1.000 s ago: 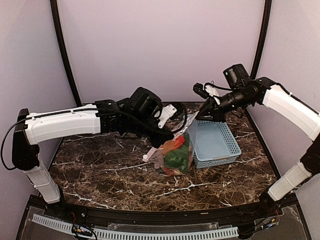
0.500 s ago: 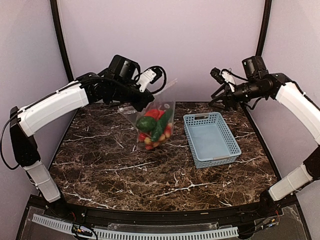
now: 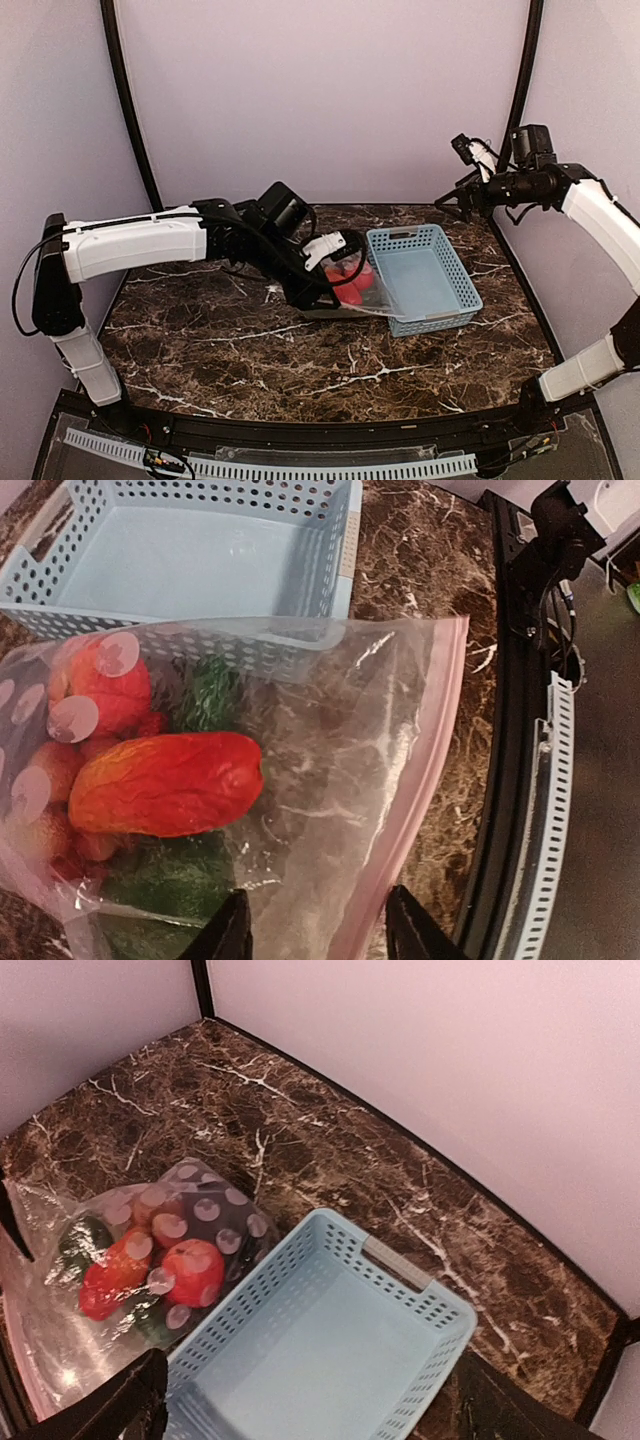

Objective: Place the food in the zip-top bag and seal the zipper
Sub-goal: Place the zipper food storage bag at the center of the board, then reset both arms

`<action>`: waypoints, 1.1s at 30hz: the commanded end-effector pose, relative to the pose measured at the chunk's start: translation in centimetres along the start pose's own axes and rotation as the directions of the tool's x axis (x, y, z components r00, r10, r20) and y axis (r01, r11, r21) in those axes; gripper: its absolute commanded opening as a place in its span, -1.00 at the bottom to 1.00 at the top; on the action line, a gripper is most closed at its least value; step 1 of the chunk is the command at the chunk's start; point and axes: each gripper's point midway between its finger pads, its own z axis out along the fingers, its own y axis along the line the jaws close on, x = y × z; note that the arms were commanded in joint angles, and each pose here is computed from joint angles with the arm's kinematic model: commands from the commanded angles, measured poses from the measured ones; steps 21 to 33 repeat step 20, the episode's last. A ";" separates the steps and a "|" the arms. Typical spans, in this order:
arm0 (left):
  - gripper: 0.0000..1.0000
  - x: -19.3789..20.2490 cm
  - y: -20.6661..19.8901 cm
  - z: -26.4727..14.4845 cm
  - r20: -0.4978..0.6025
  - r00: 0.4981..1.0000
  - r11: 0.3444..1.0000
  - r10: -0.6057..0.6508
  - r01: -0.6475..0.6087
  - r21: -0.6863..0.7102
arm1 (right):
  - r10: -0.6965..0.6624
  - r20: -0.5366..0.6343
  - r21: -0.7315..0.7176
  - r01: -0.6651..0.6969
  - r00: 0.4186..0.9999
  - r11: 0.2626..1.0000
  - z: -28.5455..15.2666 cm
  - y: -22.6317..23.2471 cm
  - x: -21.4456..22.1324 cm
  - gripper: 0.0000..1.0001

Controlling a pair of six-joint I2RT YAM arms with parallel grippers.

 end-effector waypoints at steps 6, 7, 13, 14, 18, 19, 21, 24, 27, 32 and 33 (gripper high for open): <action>0.56 -4.3 -2.0 -8.6 0.311 0.949 0.992 0.055 -0.017 -0.124 | 0.121 0.192 0.155 -0.152 0.974 0.976 -4.6 -4.2 -2.5 0.97; 0.62 -5.3 -1.0 -11.1 0.381 0.922 0.977 0.072 0.012 -0.214 | 0.114 0.209 0.172 -0.151 0.971 0.973 -5.1 -4.2 -2.8 0.97; 0.97 -2.6 6.9 -20.4 0.489 0.872 0.758 0.038 0.294 -0.582 | 0.090 0.255 0.300 -0.168 0.963 0.939 -8.6 -5.0 -4.8 0.97; 0.97 -2.2 7.9 -22.3 0.503 0.863 0.702 0.039 0.335 -0.628 | 0.069 0.261 0.322 -0.154 0.963 0.934 -9.3 -5.0 -5.3 0.97; 0.98 0.1 10.4 -26.1 0.499 0.866 0.555 0.024 0.404 -0.728 | 0.025 0.266 0.410 -0.136 0.964 0.902 -11.2 -5.9 -6.4 0.97; 0.98 0.3 10.6 -26.3 0.495 0.868 0.540 0.022 0.407 -0.737 | 0.025 0.264 0.422 -0.139 0.964 0.896 -11.3 -6.1 -6.3 0.97; 0.98 0.7 10.8 -26.5 0.495 0.868 0.526 0.019 0.412 -0.744 | 0.028 0.264 0.426 -0.142 0.964 0.893 -11.1 -6.2 -6.1 0.97; 0.98 0.7 10.8 -26.5 0.495 0.868 0.526 0.019 0.412 -0.744 | 0.028 0.264 0.426 -0.142 0.964 0.893 -11.1 -6.2 -6.1 0.97; 0.98 0.7 10.8 -26.5 0.495 0.868 0.526 0.019 0.412 -0.744 | 0.028 0.264 0.426 -0.142 0.964 0.893 -11.1 -6.2 -6.1 0.97; 0.98 0.7 10.8 -26.5 0.495 0.868 0.526 0.019 0.412 -0.744 | 0.028 0.264 0.426 -0.142 0.964 0.893 -11.1 -6.2 -6.1 0.97; 0.98 0.7 10.8 -26.5 0.495 0.868 0.526 0.019 0.412 -0.744 | 0.028 0.264 0.426 -0.142 0.964 0.893 -11.1 -6.2 -6.1 0.97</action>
